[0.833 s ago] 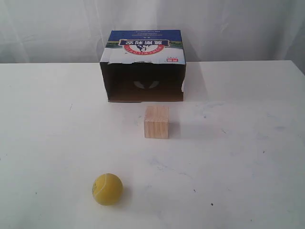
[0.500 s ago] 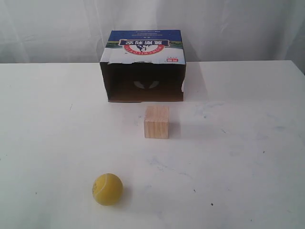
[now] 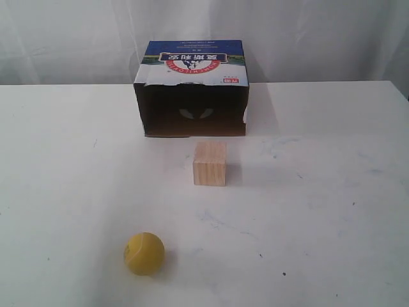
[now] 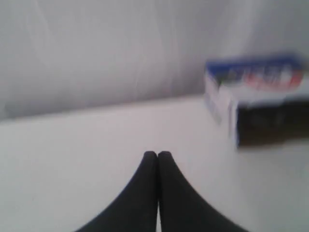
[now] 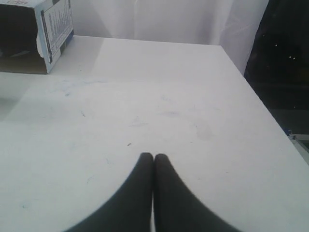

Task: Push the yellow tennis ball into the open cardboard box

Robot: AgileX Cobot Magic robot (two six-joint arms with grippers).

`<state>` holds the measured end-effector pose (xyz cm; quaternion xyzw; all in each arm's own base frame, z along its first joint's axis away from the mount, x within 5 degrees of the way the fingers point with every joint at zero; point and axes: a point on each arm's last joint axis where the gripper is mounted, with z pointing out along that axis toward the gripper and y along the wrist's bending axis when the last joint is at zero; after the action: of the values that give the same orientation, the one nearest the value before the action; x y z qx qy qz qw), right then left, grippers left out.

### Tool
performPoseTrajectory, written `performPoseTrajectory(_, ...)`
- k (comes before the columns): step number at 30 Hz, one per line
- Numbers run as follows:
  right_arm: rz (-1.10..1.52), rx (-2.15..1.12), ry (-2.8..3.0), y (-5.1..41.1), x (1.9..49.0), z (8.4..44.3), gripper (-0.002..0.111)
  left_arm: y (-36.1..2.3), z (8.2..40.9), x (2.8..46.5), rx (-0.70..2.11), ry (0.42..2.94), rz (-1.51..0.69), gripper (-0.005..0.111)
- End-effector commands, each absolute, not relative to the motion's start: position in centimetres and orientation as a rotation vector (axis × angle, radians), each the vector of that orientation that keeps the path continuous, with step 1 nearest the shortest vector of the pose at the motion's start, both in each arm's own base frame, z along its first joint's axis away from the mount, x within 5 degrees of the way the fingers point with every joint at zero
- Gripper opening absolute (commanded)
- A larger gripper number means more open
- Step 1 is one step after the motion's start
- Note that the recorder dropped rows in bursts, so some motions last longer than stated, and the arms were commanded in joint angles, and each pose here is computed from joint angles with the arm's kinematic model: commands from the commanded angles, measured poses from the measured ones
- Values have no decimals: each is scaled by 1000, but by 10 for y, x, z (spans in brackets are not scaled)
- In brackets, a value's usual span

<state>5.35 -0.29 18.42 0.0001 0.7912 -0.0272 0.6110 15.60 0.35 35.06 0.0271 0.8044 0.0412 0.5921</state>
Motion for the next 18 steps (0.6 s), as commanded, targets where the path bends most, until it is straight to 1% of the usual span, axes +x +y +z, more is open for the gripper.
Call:
performPoseTrajectory(1, -61, 6, 1825, -3, 53, 182, 0, 1, 325, 203, 363, 2400, 164, 0)
performPoseTrajectory(2, -61, 6, 1825, -3, 53, 182, 0, -26, 315, 206, 564, 2369, -133, 0)
performPoseTrajectory(3, -61, 6, 1825, -3, 53, 182, 0, -40, 310, 204, 659, 2327, -269, 0)
performPoseTrajectory(5, -61, 6, 1825, -3, 53, 182, 0, -72, 302, 193, 849, 2146, -592, 0)
performPoseTrajectory(6, -61, 6, 1825, -3, 53, 182, 0, -96, 290, 181, 857, 1979, -845, 0)
performPoseTrajectory(7, -61, 6, 1825, -3, 53, 182, 0, -104, 282, 175, 827, 1933, -929, 0)
performPoseTrajectory(10, -61, 6, 1825, -3, 53, 182, 0, -115, 252, 162, 687, 1930, -1010, 0)
performPoseTrajectory(13, -61, 6, 1825, -3, 53, 182, 0, -112, 224, 154, 541, 2019, -955, 0)
performPoseTrajectory(14, -61, 6, 1825, -3, 53, 182, 0, -110, 216, 151, 540, 2048, -923, 0)
performPoseTrajectory(18, -61, 6, 1825, -3, 53, 182, 0, -108, 203, 148, 524, 2110, -923, 0)
